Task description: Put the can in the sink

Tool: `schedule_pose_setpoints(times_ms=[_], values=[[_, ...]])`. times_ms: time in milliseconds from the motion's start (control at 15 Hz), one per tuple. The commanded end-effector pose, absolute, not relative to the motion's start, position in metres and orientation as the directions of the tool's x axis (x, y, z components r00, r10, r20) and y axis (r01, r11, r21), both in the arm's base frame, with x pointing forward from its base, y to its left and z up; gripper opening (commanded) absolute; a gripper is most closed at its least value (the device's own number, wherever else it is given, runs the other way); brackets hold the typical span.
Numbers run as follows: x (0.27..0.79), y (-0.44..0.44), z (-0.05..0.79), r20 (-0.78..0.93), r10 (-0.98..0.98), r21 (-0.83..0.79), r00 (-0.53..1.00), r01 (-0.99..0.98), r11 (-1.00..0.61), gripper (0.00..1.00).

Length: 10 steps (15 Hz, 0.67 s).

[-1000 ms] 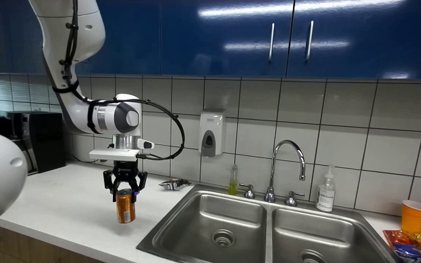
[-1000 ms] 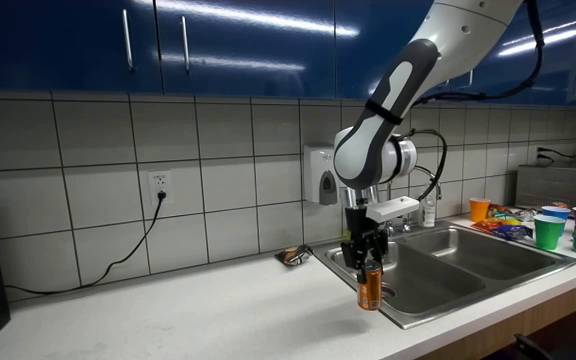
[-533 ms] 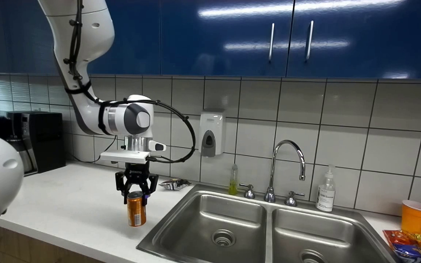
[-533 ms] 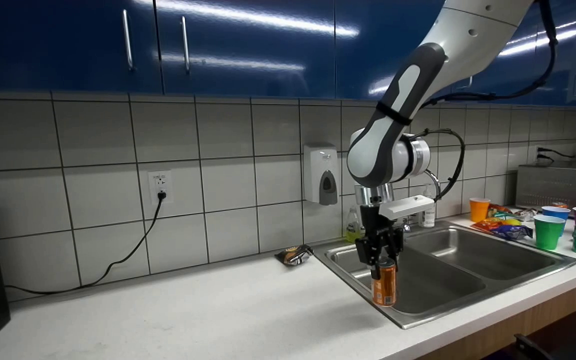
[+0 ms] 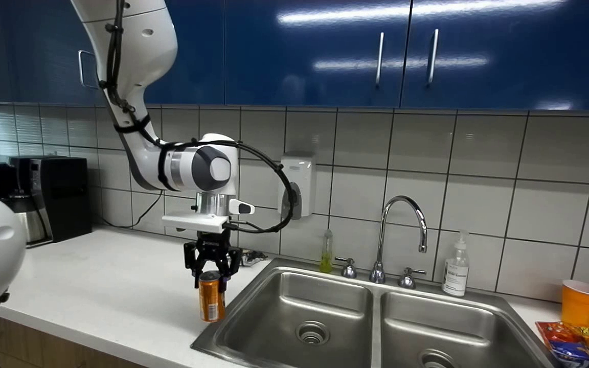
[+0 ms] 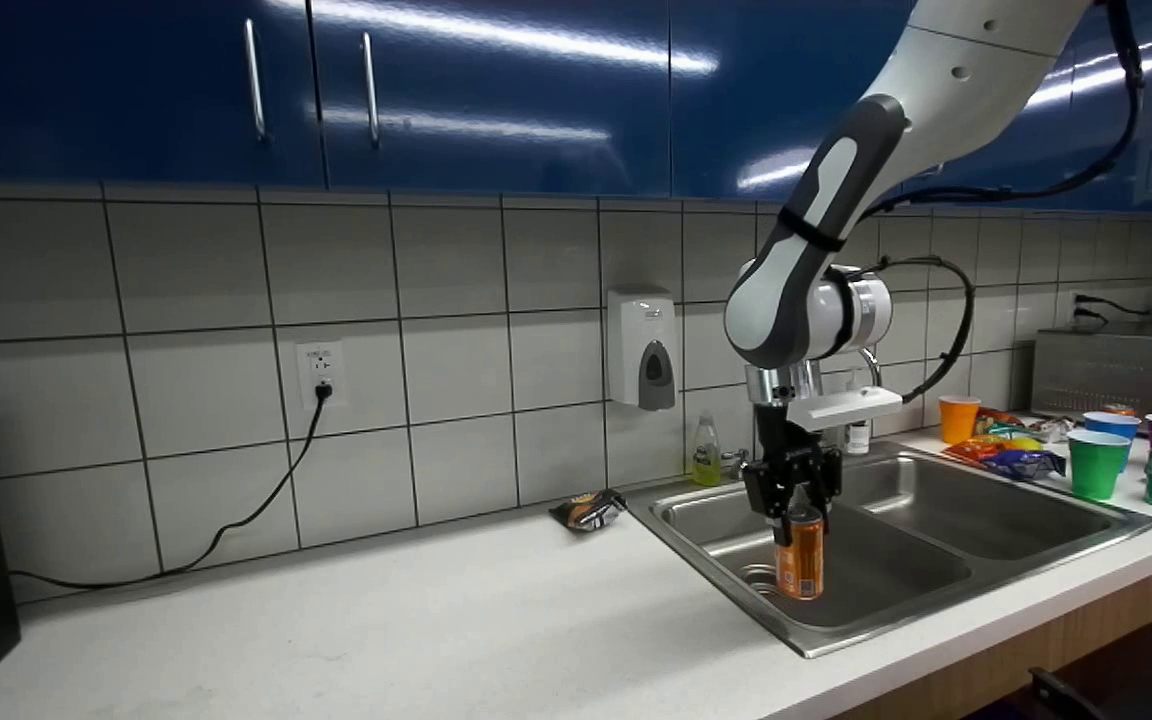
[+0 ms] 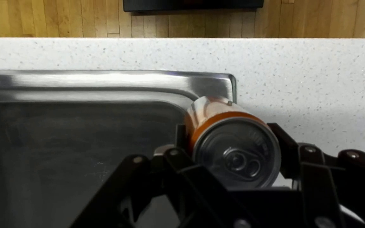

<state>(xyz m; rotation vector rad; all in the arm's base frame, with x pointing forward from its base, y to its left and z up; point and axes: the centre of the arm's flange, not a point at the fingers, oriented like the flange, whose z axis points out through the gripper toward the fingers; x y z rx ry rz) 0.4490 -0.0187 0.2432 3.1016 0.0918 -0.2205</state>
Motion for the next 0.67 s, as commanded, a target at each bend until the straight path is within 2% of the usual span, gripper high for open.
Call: schedule_pose_setpoints(times_ms=[0,600], values=[[0.45,-0.046,0.25,-0.115,0.006,0.019,0.993,0.008,-1.0,0.38],[0.468,-0.104,0.242,-0.094,-0.101,0.024,0.99,-0.1,-0.995,0.38]])
